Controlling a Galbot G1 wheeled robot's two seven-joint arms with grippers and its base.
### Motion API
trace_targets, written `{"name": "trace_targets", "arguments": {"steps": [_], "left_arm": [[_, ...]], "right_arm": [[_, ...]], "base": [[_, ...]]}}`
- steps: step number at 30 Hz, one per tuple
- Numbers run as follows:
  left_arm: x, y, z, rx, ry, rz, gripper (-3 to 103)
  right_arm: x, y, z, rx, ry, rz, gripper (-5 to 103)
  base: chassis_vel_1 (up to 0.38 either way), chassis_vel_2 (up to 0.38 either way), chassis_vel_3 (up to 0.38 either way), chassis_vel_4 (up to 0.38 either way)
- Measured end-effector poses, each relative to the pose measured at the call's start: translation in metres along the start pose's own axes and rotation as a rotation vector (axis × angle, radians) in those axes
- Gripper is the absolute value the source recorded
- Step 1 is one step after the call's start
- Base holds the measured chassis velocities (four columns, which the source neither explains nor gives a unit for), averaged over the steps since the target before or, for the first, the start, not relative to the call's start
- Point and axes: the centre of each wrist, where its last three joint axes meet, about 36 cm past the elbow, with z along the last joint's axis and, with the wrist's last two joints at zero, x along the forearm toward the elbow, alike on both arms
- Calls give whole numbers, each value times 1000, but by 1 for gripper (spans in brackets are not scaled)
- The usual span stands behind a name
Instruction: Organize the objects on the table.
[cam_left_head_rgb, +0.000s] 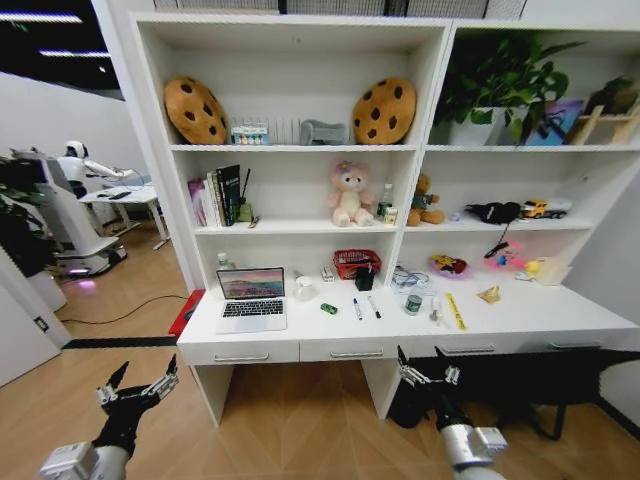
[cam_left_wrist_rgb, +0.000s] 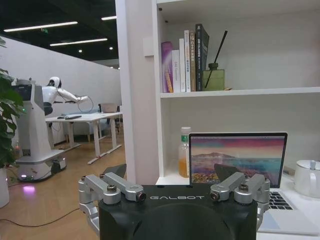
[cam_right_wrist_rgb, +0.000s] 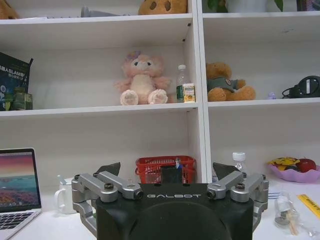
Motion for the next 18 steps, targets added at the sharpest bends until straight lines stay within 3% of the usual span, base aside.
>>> {"name": "trace_targets", "arguments": {"steps": [18], "left_arm": [[2,-2,-1,-3,1,7,99]], "right_arm": [[3,3,1,36,-27,-47,100]], "base": [[-202,200,207,-199]]}}
